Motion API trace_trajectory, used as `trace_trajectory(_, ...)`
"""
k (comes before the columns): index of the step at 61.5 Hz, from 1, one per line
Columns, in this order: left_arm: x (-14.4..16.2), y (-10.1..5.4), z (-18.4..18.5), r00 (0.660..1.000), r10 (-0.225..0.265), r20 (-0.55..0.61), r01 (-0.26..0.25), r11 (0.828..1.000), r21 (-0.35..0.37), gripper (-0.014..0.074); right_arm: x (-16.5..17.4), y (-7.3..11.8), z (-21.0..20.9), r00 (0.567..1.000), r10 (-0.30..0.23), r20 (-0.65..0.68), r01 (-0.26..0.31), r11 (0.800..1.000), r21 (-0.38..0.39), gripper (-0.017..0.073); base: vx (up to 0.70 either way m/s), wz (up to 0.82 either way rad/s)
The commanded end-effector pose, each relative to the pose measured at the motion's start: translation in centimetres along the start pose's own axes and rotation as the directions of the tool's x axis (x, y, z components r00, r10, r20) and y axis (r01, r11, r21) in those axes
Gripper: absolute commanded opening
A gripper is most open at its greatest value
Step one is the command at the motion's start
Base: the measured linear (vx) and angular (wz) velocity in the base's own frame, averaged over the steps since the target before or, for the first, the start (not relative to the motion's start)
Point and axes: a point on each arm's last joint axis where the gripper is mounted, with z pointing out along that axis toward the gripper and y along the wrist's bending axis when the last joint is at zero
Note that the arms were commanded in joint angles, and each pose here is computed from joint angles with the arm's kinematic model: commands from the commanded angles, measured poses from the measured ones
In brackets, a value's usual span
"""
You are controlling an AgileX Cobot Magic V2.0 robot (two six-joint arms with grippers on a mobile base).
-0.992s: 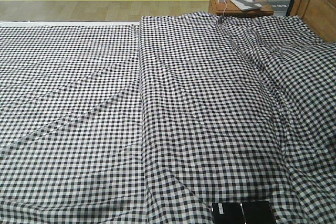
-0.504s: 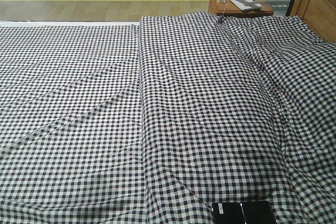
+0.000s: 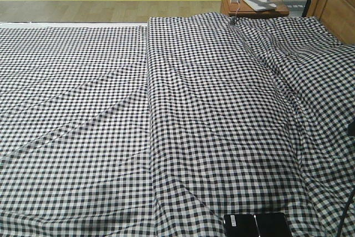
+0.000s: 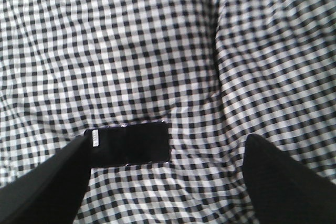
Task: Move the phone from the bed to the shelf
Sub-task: 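Close the right gripper on the black phone's edge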
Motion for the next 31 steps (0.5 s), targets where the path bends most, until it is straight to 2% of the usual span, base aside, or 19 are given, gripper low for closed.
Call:
trace_trajectory(1,-0.6,0.1,0.0,0.997,-0.010,0.075,0.010,1.000,-0.005,0.0001,-1.1,-0.4,0.1,0.999,-0.013,0.048,0.015,0.999,-0.036,0.0554,0.00,0.00)
trace_trajectory(13,-0.6,0.1,0.0,0.997,-0.010,0.075,0.010,1.000,-0.005,0.0001,-0.7,-1.6,4.4,0.995,-0.065,-0.070,0.059,0.995,-0.081,0.0554,0.00,0.00)
trace_trajectory(22,-0.6,0.1,0.0,0.997,-0.010,0.075,0.010,1.000,-0.005,0.0001,0.0,-2.6,7.8,0.985,-0.079,-0.152,0.063,0.992,-0.106,0.0554,0.00,0.00)
trace_trajectory(31,-0.6,0.1,0.0,0.997,-0.010,0.075,0.010,1.000,-0.005,0.0001,1.1,-3.7,11.6,0.965,-0.118,-0.235,0.087,0.986,-0.139,0.0554,0.00,0.00)
